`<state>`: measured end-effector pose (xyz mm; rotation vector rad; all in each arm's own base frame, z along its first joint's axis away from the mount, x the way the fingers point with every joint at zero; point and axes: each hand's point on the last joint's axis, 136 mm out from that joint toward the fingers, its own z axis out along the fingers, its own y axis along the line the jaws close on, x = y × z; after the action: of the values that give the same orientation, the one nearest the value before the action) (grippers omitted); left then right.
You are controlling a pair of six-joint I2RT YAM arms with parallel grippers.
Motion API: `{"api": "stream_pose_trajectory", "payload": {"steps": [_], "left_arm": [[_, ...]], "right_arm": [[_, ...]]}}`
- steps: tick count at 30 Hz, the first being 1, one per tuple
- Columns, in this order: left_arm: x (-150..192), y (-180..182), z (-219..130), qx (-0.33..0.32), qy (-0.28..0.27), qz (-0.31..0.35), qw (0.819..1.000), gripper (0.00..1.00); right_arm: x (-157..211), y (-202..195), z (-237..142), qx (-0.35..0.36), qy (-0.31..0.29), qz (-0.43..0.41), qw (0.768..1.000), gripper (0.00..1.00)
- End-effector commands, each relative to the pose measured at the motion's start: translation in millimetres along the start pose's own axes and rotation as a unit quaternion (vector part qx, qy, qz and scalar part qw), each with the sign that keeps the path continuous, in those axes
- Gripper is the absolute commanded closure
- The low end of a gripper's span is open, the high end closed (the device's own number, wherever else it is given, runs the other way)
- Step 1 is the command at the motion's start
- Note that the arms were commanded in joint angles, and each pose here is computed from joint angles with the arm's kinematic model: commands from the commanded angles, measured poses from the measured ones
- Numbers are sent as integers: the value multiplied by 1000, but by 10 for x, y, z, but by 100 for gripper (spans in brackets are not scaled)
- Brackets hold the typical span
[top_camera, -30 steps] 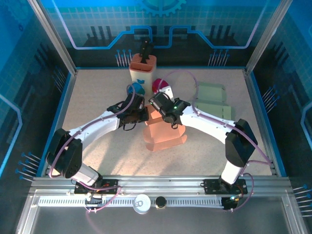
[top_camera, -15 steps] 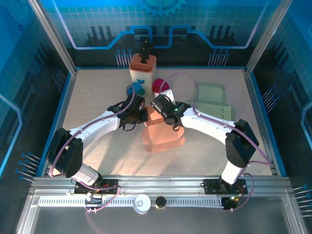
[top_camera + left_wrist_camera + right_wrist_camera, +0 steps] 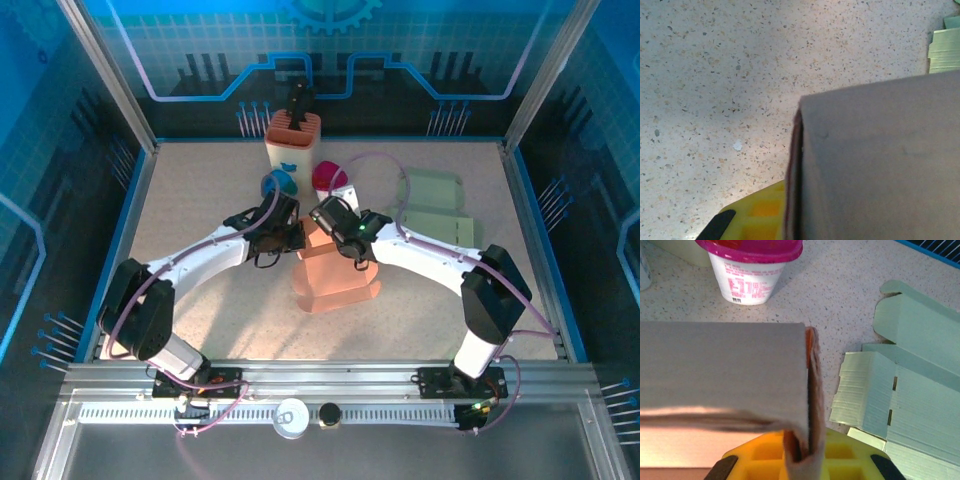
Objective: Fold the paper box
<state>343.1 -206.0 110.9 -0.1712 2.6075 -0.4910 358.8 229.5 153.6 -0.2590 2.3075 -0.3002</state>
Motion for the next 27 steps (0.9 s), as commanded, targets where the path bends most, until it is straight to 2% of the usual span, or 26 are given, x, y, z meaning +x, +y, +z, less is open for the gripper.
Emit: {"api": "stream_pose_trajectory", "payload": {"steps": [1,9,19,27], "left_arm": [[-7,48,86,-10,-12,-12,1000,100],[133,223,368,-19,-18,-24,999,94],[355,343,610,-26,-8,-25,999,82],[427,393,628,-41,-11,-19,999,83]], "right_arm": [[149,10,38,8,7,10,1000,100],[391,133,194,1,31,10,999,100],[422,159,227,0,36,11,999,100],[426,179,239,0,42,12,999,100]]}}
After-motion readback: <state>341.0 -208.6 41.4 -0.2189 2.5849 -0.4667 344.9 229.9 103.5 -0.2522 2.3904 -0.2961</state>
